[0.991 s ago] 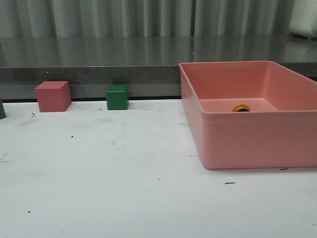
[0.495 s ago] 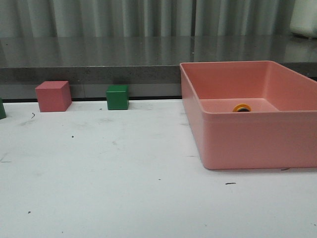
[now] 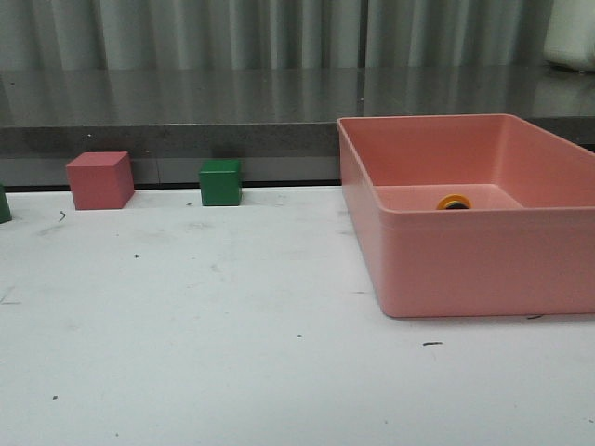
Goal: Place and stand button with both arms
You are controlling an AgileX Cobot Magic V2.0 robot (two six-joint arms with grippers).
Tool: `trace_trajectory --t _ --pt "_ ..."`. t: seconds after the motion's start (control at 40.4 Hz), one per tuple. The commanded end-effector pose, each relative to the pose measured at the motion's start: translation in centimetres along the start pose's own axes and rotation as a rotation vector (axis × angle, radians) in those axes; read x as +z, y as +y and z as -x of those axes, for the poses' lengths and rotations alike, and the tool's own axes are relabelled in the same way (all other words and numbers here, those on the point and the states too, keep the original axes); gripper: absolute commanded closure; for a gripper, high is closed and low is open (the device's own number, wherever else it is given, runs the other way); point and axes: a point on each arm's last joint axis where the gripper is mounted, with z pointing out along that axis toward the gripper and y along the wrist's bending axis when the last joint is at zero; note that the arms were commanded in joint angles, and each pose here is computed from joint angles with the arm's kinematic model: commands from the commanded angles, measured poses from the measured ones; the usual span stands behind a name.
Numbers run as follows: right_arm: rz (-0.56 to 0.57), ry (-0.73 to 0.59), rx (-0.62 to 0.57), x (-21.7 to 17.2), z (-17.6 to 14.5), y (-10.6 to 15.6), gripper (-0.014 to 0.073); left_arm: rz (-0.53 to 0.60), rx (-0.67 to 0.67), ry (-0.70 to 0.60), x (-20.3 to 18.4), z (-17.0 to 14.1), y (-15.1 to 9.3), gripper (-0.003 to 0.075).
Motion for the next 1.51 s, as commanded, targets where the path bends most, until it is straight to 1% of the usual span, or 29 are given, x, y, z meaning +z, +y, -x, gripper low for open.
trace_trajectory --t 0.0,0.074,0.124,0.149,0.173,0.198,0.223,0.248,0.273,0.297,0.347,0.396,0.421,0.446,0.52,0.619,0.694,0.818,0.941,1.016,1.214,1.338,1.486 --pt "0.002 -0.105 -0.004 -0.1 1.8 0.1 0.0652 -0.008 -0.021 -0.097 -0.1 1.7 -0.2 0.0738" --pt "0.002 -0.106 -0.004 -0.1 1.8 0.1 0.062 -0.008 -0.021 -0.099 -0.1 1.7 -0.2 0.0712" --pt "0.002 -0.106 -0.004 -0.1 1.8 0.1 0.0561 -0.008 -0.021 -0.099 -0.1 1.7 -0.2 0.0651" --pt "0.002 -0.107 -0.004 -0.1 1.8 0.1 0.0512 -0.008 -0.021 -0.099 -0.1 1.7 -0.2 0.0614" --pt "0.002 -0.108 -0.004 -0.1 1.8 0.1 0.0454 -0.008 -0.021 -0.099 -0.1 1.7 -0.2 0.0539" --pt "0.003 -0.109 -0.004 -0.1 1.8 0.1 0.0405 -0.008 -0.021 -0.099 -0.1 1.7 -0.2 0.0488" --pt "0.003 -0.11 -0.004 -0.1 1.8 0.1 0.0334 -0.008 -0.021 -0.099 -0.1 1.7 -0.2 0.0433" --pt "0.003 -0.11 -0.004 -0.1 1.8 0.1 0.0277 -0.008 -0.021 -0.099 -0.1 1.7 -0.2 0.0356" --pt "0.003 -0.111 -0.004 -0.1 1.8 0.1 0.0201 -0.008 -0.021 -0.099 -0.1 1.7 -0.2 0.03" --pt "0.003 -0.114 -0.004 -0.1 1.8 0.1 0.0147 -0.008 -0.021 -0.101 -0.1 1.7 -0.2 0.0228" --pt "0.003 -0.121 -0.004 -0.1 1.9 0.1 0.0022 -0.009 -0.021 -0.103 -0.1 1.8 -0.2 0.0122" --pt "0.005 -0.139 -0.005 -0.1 2.0 0.1 -0.0058 -0.008 -0.021 -0.103 -0.1 1.8 -0.2 0.0044" --pt "0.006 -0.153 -0.005 -0.2 2.2 0.1 -0.0073 -0.008 -0.021 -0.103 -0.1 1.8 -0.2 0.0027" --pt "0.007 -0.167 -0.005 -0.2 2.3 0.1 -0.0063 -0.008 -0.021 -0.103 -0.1 1.8 -0.2 0.0018" --pt "0.009 -0.2 -0.005 -0.2 2.7 0.2 -0.005 -0.008 -0.021 -0.103 -0.1 1.8 -0.2 0.0033" --pt "0.013 -0.181 0.016 0.5 3.6 0.2 -0.005 -0.012 -0.021 -0.107 -0.1 1.8 -0.2 0.0051" --pt "0.011 -0.146 0.022 2.0 4.6 0.3 -0.005 -0.012 -0.021 -0.107 -0.1 1.8 -0.2 0.0063" --pt "0.005 -0.068 0.024 5.6 6.3 0.4 -0.005 -0.012 -0.021 -0.107 -0.1 1.8 -0.2 0.0087" --pt "0.023 0.066 0.078 10.1 6.8 0.9 -0.005 -0.012 -0.021 -0.105 -0.1 1.8 -0.2 0.0113" --pt "0.055 0.154 0.099 12.9 6.7 1.9 -0.005 -0.012 -0.021 -0.105 -0.1 1.8 -0.2 0.0129" --pt "0.135 0.387 0.06 19.3 5.7 5.2 -0.005 -0.011 -0.021 -0.1 -0.1 1.7 -0.2 0.0168" --pt "0.119 0.523 0.07 22.9 4.4 5.6 -0.005 -0.011 -0.021 -0.1 -0.1 1.7 -0.2 0.0176" --pt "0.06 0.642 0.119 27.6 2.6 4.8 -0.005 -0.011 -0.021 -0.1 -0.1 1.7 -0.2 0.0176"
